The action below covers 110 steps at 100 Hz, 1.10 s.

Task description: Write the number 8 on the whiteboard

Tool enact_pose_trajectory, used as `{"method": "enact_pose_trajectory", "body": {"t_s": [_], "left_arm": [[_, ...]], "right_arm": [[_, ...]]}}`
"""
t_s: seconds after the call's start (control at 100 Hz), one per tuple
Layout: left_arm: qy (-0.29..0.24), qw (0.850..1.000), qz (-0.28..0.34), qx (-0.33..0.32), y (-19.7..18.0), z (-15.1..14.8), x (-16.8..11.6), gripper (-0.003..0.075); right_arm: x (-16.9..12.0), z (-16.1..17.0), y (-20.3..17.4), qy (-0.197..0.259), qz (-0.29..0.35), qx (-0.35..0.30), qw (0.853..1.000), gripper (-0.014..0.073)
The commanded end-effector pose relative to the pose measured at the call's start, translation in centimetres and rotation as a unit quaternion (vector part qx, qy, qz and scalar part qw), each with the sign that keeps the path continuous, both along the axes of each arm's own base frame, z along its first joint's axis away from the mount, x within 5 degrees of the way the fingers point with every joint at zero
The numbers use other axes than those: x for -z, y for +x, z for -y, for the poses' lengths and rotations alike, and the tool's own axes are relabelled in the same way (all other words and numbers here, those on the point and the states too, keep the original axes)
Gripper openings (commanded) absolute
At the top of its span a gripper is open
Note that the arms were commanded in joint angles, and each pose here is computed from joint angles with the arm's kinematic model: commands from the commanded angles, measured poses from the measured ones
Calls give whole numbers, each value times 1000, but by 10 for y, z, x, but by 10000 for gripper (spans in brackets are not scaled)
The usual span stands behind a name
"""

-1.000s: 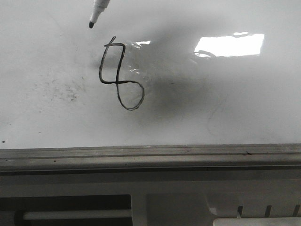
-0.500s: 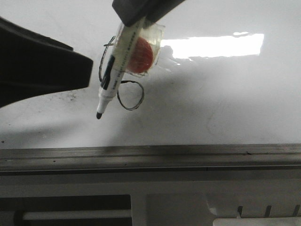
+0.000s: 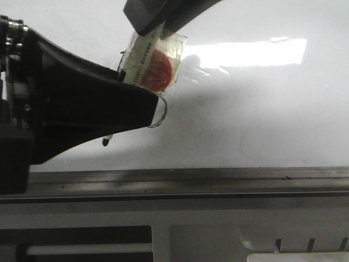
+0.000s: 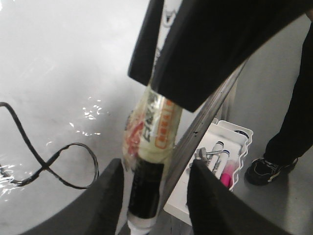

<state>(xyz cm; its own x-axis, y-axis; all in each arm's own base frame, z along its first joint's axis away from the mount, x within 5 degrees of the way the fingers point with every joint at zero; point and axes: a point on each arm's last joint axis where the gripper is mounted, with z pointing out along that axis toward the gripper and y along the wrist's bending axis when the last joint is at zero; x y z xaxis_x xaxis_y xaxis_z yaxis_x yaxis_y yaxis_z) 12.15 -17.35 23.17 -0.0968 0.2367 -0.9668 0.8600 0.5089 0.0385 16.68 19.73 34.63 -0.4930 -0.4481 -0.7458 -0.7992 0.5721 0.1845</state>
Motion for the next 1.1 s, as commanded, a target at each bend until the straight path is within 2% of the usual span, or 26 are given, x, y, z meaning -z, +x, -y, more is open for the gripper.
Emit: {"method": "enact_pose_trajectory", "body": {"t_s": [0.0, 0.12, 0.22, 0.33, 0.38, 0.44, 0.55, 0.71, 1.09], "left_arm": [[-57, 998, 24, 7, 0, 5, -19, 188], [-58, 998, 24, 7, 0, 5, -19, -22], [-59, 998, 21, 6, 0, 5, -19, -20], [-65, 998, 16, 0, 1, 5, -19, -20], [-86, 996, -10, -28, 4, 3, -20, -20], [-111, 990, -49, -67, 8, -1, -20, -21], [-136, 973, -127, -135, 14, -9, -17, -20], [-120, 951, -216, -186, 15, -18, -6, -21], [-145, 927, -229, -258, 33, -38, -5, -21]], "right_arm": [[-19, 1, -3, 43, 21, 7, 999, -60], [-18, 1, -3, 41, 19, 5, 999, -59], [-17, 2, -4, 37, 15, 3, 999, 22], [-17, 2, -4, 37, 15, 3, 999, 225], [-17, 2, -4, 37, 15, 3, 999, 307], [-17, 2, -3, 37, 15, 5, 999, 344], [-17, 2, -3, 37, 15, 5, 999, 344], [-17, 2, -3, 34, 13, 3, 999, 344], [-15, 3, -5, 26, 5, -2, 1000, 344]]}}
